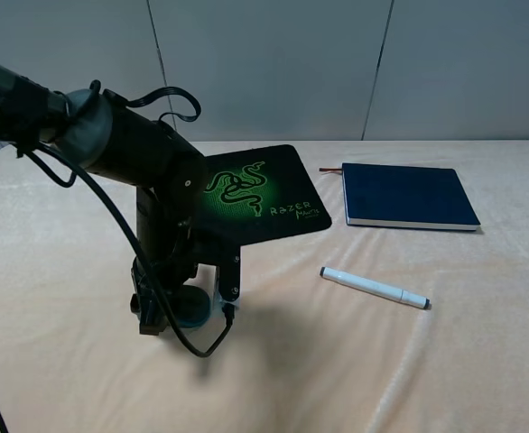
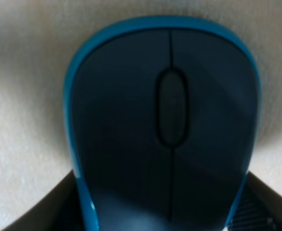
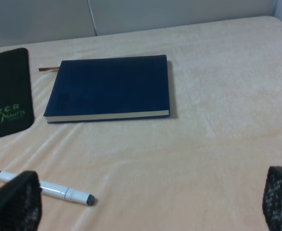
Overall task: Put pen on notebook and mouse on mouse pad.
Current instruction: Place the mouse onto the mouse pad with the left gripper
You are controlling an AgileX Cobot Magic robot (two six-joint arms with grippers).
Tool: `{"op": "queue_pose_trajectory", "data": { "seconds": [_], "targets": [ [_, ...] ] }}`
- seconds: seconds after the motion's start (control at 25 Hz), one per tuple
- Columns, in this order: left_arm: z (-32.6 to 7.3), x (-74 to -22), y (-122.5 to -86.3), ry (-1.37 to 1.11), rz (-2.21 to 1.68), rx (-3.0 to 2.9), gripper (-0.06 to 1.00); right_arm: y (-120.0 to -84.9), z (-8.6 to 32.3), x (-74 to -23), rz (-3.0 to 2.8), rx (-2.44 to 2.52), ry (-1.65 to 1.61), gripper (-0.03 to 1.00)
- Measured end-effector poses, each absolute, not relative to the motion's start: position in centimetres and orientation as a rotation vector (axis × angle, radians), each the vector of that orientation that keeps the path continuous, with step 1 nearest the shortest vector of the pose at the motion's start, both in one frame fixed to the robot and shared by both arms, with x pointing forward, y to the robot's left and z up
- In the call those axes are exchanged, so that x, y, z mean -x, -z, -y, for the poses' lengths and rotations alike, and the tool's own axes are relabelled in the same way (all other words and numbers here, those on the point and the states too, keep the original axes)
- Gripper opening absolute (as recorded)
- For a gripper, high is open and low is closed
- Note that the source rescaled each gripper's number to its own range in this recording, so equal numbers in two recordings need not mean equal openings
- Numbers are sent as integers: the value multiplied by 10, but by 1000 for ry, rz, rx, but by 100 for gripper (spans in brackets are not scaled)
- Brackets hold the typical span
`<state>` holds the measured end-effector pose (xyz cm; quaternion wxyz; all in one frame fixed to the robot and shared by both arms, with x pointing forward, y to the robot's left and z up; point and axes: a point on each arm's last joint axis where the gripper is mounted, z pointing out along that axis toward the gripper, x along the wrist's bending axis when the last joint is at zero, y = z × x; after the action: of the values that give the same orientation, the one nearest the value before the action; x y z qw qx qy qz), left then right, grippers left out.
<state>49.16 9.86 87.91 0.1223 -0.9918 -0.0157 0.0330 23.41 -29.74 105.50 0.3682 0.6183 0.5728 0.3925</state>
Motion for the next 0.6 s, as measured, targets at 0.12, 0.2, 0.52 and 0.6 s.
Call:
{"op": "queue_pose_trajectory", "data": {
  "seconds": [0.12, 0.2, 0.52, 0.6],
  "targets": [
    [-97, -494, -892, -82, 55, 2899, 0, -1055, 297, -234, -1471, -1588, -1009, 100],
    [-95, -496, -906, -49, 66, 2917, 0, -1055, 297, -234, -1471, -1588, -1009, 100],
    [-89, -504, -957, 91, 239, 2982, 0, -1055, 297, -234, -1471, -1588, -1009, 100],
    [-86, -508, -963, 121, 284, 2989, 0, -1055, 297, -234, -1471, -1588, -1009, 100]
  ]
}}
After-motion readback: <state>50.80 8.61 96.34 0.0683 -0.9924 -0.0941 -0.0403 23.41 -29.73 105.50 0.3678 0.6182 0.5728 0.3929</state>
